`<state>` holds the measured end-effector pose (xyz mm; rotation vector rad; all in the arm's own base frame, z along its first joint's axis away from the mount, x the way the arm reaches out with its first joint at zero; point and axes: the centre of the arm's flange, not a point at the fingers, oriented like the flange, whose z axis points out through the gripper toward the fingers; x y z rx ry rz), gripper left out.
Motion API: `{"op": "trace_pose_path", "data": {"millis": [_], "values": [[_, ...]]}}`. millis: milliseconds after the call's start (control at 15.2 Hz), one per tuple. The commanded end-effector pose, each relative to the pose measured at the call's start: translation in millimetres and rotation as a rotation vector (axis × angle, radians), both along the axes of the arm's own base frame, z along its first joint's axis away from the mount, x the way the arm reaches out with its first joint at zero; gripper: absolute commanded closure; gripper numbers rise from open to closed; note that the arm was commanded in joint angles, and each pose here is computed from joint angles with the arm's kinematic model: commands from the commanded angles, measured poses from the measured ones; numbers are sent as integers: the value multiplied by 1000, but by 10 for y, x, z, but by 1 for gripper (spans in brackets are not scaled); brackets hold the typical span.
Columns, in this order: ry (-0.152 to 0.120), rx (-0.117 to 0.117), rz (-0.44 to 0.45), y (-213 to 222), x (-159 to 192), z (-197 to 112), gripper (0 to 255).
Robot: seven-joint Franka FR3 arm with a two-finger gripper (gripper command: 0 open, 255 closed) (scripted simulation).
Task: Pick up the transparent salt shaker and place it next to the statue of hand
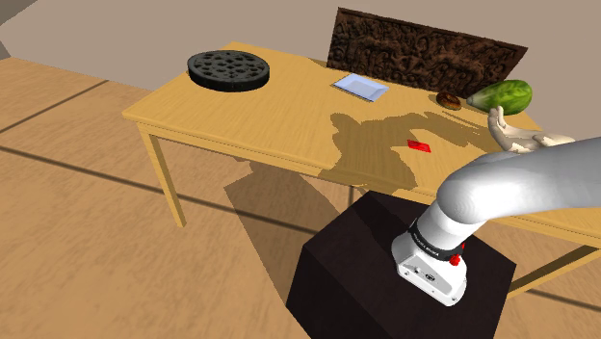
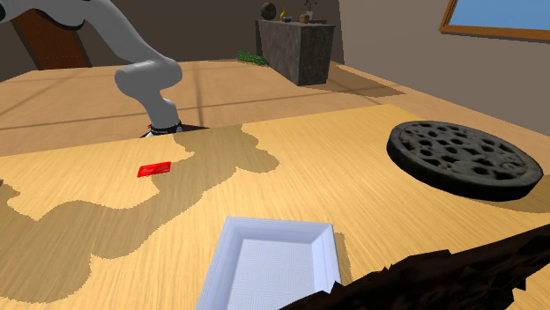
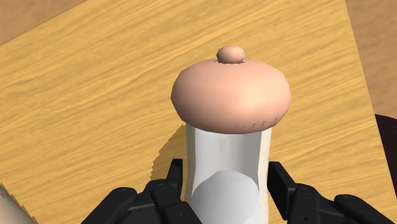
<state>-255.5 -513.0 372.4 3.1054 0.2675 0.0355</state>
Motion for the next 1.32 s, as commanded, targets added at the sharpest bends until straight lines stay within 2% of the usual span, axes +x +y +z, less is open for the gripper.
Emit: {"op": "trace_pose_path", "data": {"millis": [0,198,264,594,858,1254], "values": [[0,0,0,-1,3,-5,255],[0,0,0,-1,3,-5,255],[0,0,0,-1,3,-5,0],[0,0,0,-1,3,-5,0],[0,0,0,11,-9,495,0],[0,0,0,11,-9,495,0]]}}
